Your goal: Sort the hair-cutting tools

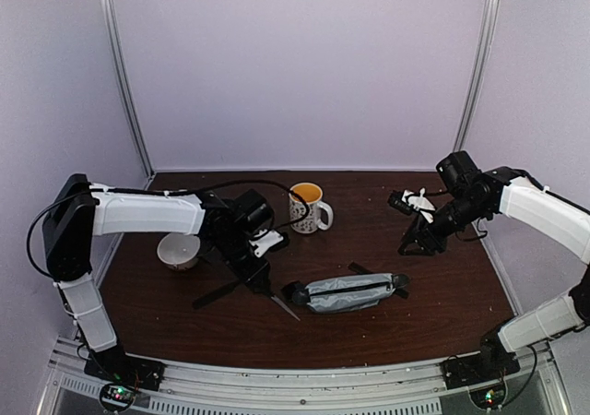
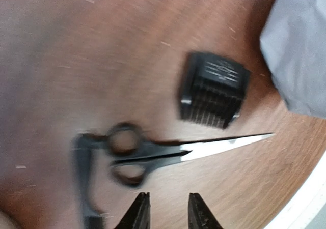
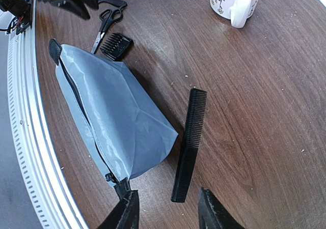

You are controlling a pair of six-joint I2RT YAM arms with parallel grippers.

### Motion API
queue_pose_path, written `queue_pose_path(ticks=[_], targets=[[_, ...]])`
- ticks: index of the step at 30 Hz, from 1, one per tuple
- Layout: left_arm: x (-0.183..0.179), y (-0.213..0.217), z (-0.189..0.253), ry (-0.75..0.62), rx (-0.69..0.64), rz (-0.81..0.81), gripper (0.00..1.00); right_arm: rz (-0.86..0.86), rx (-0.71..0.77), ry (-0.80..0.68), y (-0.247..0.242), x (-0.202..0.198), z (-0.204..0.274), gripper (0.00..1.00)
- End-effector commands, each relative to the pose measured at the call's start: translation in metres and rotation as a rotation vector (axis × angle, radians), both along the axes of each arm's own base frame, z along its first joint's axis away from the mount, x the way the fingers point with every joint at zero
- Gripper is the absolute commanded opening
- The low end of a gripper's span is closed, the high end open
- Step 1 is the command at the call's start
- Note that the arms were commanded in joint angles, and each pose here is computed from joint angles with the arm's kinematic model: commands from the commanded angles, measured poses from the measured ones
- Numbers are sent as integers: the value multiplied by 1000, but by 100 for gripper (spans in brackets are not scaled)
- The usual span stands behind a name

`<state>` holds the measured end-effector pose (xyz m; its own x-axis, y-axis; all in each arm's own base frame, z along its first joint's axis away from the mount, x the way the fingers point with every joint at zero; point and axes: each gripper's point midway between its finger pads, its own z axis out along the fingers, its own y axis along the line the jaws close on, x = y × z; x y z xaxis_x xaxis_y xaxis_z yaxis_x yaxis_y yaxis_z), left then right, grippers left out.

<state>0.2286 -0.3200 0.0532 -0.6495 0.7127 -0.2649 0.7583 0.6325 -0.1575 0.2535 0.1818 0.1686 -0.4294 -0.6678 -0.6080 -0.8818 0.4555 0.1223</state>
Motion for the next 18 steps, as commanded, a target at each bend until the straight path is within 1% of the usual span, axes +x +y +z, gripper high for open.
queue_pose_path(ticks=[1, 4, 6, 9, 12, 16, 18], targets=[[29, 18, 16, -111, 30, -42, 31, -4, -8, -35, -4, 3, 3, 40], [37, 5, 16, -136, 12, -160, 32, -2, -7, -31, -3, 3, 2, 40], [44, 4, 9, -139, 41, -197, 33, -1, -7, -29, -3, 2, 2, 40], [59, 2, 5, -133, 60, -181, 36, 0, -6, -34, -4, 1, 3, 40], [60, -4, 1, -118, 46, -210, 37, -1, -12, -39, -5, 1, 3, 40], [62, 5, -15, -118, 115, -238, 36, 3, -9, -39, -4, 1, 3, 40], [61, 7, -21, -109, 128, -255, 36, 5, -9, -40, -4, 0, 3, 40]])
